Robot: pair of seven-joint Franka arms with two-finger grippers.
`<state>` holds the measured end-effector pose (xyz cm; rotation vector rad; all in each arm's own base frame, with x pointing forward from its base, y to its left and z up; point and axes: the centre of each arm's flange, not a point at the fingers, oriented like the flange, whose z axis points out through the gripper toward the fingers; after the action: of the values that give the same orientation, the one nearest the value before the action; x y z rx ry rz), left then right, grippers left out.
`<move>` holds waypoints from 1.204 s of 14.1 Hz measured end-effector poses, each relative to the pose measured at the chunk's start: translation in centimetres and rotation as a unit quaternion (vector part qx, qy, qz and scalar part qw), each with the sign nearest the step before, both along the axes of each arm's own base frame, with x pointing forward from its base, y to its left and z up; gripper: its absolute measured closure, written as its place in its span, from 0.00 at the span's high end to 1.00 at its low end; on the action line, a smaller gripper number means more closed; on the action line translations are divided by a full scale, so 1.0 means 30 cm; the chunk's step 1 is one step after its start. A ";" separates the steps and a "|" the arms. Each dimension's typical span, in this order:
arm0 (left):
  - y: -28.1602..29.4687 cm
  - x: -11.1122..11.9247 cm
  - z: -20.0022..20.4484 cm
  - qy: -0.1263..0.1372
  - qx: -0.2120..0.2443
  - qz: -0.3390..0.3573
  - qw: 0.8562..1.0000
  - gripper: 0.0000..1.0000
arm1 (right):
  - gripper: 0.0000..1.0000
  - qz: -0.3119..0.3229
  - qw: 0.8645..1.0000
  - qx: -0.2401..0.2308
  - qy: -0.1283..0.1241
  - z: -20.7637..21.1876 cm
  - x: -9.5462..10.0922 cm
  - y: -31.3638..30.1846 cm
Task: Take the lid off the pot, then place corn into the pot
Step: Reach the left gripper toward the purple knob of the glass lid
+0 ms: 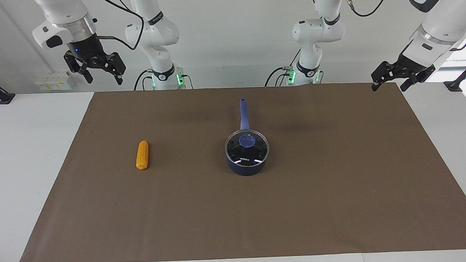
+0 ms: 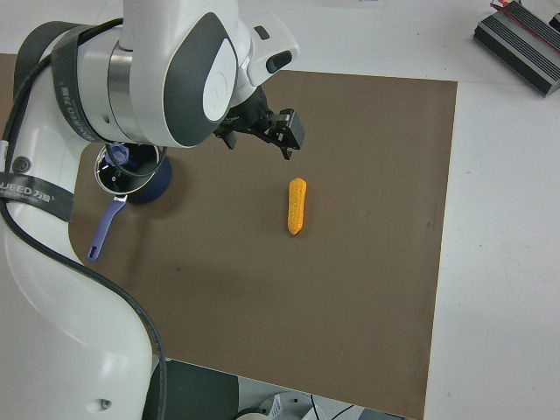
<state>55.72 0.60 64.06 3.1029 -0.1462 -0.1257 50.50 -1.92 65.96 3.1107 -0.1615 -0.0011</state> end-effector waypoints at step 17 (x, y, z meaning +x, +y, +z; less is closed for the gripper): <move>0.004 -0.010 -0.103 0.009 -0.001 0.001 1.000 1.00 | 1.00 0.000 1.000 0.000 0.000 0.000 0.000 0.000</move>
<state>55.42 0.72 60.97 3.0990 -0.1417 -0.1525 50.50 -1.92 65.96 3.1107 -0.1615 -0.0011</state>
